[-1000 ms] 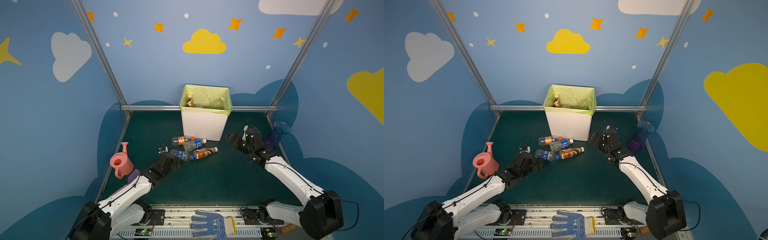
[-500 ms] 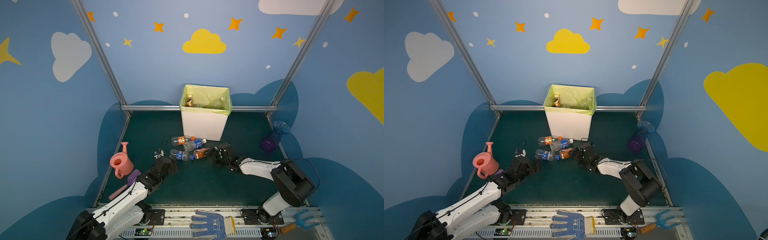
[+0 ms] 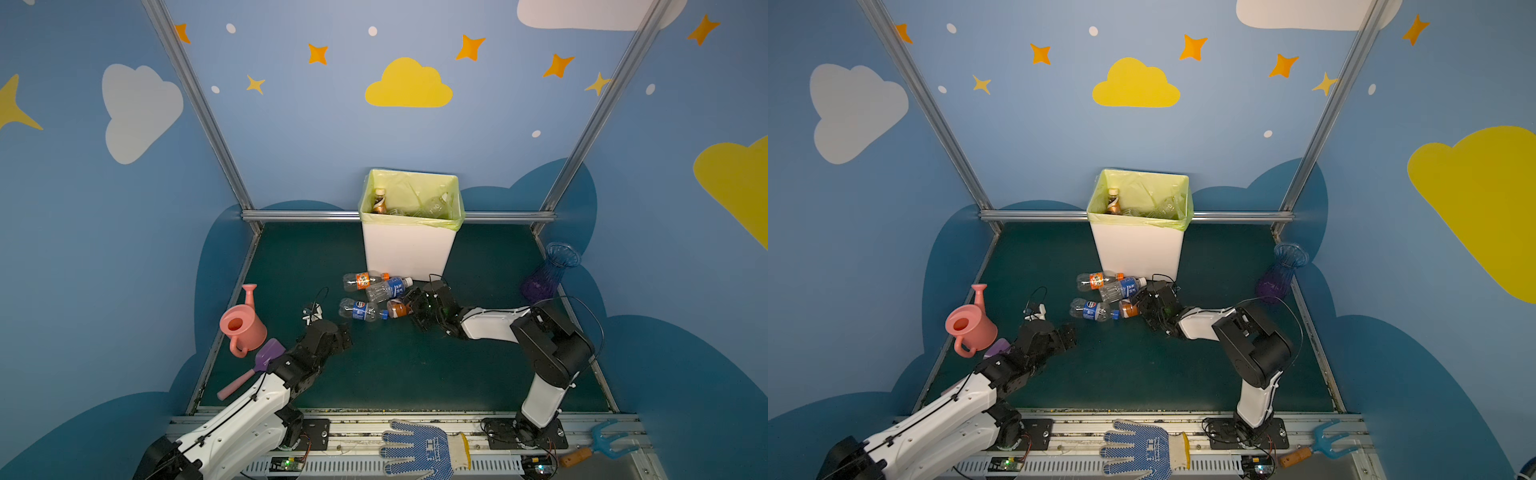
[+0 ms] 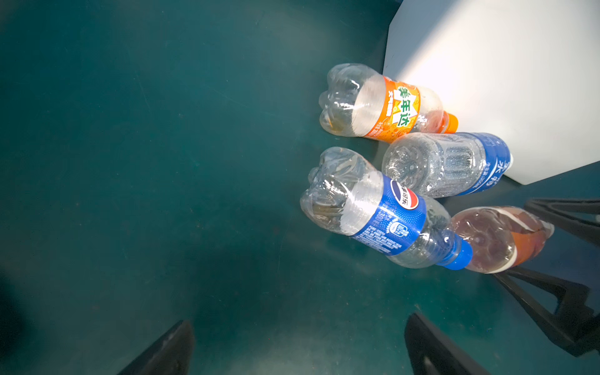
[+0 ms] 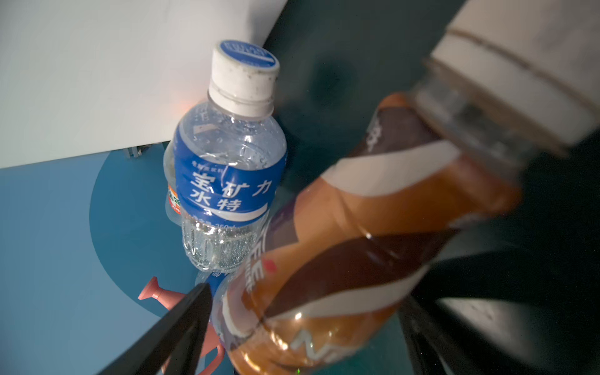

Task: Throw the plastic bottles in the bin
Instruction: 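Close the right gripper on the brown Nescafe bottle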

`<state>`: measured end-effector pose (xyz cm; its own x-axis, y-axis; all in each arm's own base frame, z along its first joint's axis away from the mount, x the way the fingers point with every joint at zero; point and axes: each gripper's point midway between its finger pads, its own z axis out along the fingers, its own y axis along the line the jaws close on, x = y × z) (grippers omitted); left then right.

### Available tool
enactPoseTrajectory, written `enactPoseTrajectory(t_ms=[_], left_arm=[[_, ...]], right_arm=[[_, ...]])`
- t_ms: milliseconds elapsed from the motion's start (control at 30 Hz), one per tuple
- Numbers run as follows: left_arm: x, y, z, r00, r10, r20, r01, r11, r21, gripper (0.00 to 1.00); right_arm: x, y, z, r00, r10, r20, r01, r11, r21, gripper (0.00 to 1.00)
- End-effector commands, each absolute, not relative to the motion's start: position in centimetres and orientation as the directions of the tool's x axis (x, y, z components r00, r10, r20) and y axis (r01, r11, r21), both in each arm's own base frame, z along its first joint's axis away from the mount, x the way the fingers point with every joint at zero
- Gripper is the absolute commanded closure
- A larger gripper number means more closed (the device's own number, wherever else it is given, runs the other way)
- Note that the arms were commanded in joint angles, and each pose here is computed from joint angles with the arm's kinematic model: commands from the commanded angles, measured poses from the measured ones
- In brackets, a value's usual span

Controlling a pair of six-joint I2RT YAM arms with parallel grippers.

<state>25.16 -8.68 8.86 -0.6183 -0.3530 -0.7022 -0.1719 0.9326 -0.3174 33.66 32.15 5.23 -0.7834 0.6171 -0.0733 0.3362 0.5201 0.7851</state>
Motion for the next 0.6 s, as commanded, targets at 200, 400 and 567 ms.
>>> enactPoseTrajectory(t_ms=[200,400,567], left_arm=[[25.3,-8.7,9.2,-0.606,-0.355,-0.712,-0.169,0.932,-0.321,0.00],[25.4,-8.7,9.1,-0.605,-0.354,-0.714,-0.170,0.933,-0.318,0.00],[25.5,-8.7,9.2,-0.603,-0.354,-0.715,-0.169,0.933,-0.318,0.00]], right_arm=[[34.4,30.8,2.8,-0.752,0.657,-0.053,0.426,0.544,0.723,0.24],[34.6,29.5,2.6,-0.740,0.671,-0.044,0.439,0.531,0.725,0.45],[34.7,28.2,3.4,-0.738,0.671,-0.072,0.423,0.543,0.725,0.53]])
